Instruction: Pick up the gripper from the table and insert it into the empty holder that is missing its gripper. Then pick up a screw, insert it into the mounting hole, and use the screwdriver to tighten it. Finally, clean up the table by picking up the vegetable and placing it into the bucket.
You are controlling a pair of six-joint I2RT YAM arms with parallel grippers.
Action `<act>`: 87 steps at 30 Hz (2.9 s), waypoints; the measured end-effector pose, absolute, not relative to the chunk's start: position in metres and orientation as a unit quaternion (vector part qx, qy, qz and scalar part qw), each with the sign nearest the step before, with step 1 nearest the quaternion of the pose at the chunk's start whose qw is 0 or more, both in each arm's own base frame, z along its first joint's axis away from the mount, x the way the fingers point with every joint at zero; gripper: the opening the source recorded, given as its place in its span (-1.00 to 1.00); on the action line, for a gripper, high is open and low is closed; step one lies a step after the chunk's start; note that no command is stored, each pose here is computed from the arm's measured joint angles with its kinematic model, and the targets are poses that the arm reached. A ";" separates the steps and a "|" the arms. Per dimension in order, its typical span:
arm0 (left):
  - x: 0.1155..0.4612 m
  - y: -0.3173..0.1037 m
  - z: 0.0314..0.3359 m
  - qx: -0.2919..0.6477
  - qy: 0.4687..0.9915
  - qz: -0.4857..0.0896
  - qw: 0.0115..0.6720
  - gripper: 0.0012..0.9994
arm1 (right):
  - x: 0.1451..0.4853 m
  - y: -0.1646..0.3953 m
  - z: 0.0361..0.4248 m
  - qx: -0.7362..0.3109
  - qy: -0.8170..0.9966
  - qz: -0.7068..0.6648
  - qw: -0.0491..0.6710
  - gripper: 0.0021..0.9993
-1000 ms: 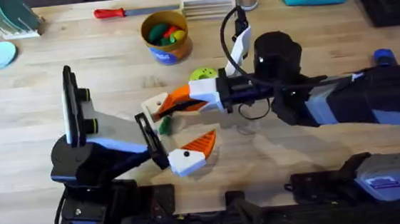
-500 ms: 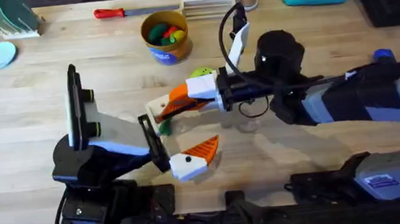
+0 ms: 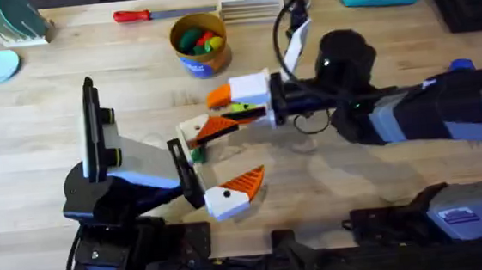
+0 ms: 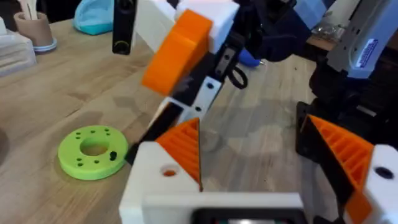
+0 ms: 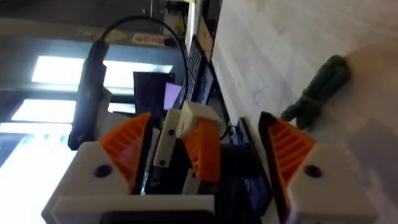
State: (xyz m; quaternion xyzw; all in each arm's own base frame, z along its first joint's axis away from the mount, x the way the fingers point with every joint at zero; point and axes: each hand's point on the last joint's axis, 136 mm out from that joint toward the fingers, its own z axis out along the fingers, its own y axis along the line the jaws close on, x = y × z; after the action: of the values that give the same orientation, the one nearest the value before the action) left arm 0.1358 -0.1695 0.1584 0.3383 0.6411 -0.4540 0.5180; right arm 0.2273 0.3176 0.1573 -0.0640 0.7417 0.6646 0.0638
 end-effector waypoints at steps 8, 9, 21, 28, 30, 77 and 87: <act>0.137 -0.169 0.158 0.336 0.642 -0.452 0.520 0.99 | 0.306 0.258 0.156 -0.014 0.763 0.626 0.159 0.86; 0.138 -0.169 0.158 0.335 0.643 -0.450 0.521 0.99 | 0.312 0.255 0.155 -0.011 0.770 0.618 0.159 0.86; 0.159 -0.158 0.160 0.307 0.657 -0.399 0.562 0.99 | 0.308 0.248 0.125 -0.141 0.885 0.420 0.144 0.87; 0.172 -0.151 0.161 0.284 0.667 -0.370 0.581 0.99 | 0.297 0.258 0.106 -0.288 0.890 0.297 0.193 0.73; 0.173 -0.150 0.161 0.281 0.668 -0.367 0.583 0.99 | 0.294 0.262 0.102 -0.313 0.887 0.274 0.201 0.61; 0.176 -0.148 0.161 0.275 0.670 -0.361 0.587 0.99 | 0.292 0.276 0.057 -0.375 0.892 0.139 0.208 -0.99; 0.176 -0.148 0.161 0.275 0.670 -0.361 0.587 0.99 | 0.302 0.260 0.078 -0.354 0.908 0.125 0.185 -0.99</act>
State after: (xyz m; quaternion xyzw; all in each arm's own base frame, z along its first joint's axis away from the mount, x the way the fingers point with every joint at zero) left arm 0.1757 -0.1479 0.1612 0.2754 0.6702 -0.3611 0.5871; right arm 0.3024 0.2604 0.0776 -0.3536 0.9083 0.1250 0.1853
